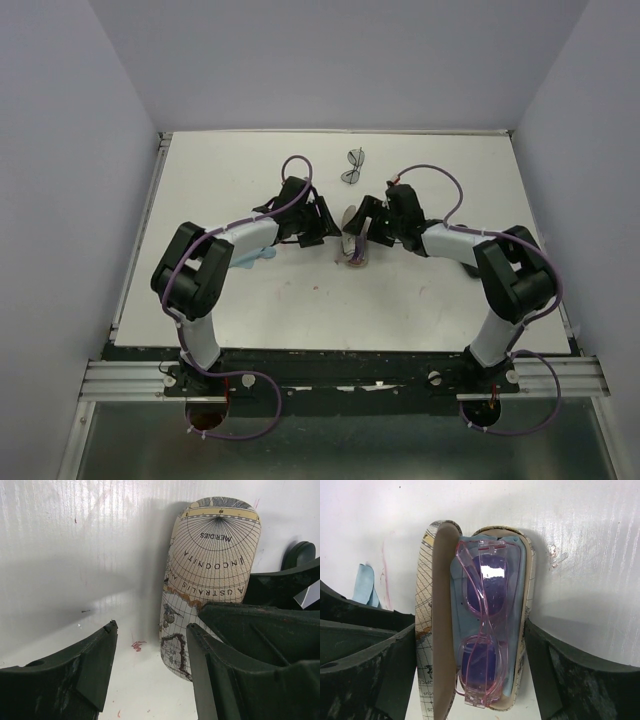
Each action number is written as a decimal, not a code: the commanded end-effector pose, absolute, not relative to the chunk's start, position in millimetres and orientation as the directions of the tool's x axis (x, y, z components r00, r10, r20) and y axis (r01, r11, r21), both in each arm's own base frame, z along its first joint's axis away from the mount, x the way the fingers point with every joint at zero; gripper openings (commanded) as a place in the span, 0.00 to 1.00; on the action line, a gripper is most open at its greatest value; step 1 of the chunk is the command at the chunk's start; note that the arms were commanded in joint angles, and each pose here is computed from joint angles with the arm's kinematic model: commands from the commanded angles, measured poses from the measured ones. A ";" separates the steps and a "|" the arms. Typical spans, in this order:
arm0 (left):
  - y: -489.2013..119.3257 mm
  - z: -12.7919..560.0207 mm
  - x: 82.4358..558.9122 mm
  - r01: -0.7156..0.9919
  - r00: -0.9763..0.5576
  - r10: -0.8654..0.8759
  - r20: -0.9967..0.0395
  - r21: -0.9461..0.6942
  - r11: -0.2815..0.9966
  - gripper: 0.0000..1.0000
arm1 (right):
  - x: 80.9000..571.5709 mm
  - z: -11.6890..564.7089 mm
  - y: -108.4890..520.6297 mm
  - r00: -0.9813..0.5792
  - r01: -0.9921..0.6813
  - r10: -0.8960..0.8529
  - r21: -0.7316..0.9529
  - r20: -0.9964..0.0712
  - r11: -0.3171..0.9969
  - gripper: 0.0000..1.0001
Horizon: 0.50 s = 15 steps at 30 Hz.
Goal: Organize the sunglasses
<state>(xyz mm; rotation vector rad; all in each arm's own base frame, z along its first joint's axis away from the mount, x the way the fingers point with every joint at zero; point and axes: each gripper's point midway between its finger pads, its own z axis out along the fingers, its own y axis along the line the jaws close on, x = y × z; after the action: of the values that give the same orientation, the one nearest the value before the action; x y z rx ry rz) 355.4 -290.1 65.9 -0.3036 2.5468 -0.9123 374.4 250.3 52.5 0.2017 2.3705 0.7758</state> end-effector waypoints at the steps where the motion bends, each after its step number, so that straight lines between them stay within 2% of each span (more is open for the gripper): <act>1: -302.7 74.0 359.4 -0.031 -0.894 -0.318 -0.315 -0.665 0.746 0.67 | 351.6 8.1 233.1 -0.848 0.034 0.303 0.527 -0.435 0.849 0.84; 4: -305.3 72.5 358.7 -0.028 -0.898 -0.310 -0.311 -0.663 0.748 0.67 | 349.3 0.1 228.9 -0.851 0.060 0.316 0.520 -0.420 0.852 0.74; 9: -307.5 72.3 359.0 -0.029 -0.901 -0.307 -0.307 -0.663 0.748 0.67 | 339.4 -19.5 218.0 -0.860 0.116 0.334 0.488 -0.387 0.865 0.67; 15: -308.4 67.2 357.6 -0.037 -0.906 -0.303 -0.296 -0.657 0.753 0.67 | 335.2 -34.2 210.5 -0.863 0.166 0.358 0.467 -0.358 0.868 0.52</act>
<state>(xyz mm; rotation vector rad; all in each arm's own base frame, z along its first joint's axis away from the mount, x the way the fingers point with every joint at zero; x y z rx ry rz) 356.6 -300.0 63.4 -0.2834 2.5588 -0.9230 374.6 247.9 35.7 0.2998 2.3718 0.8299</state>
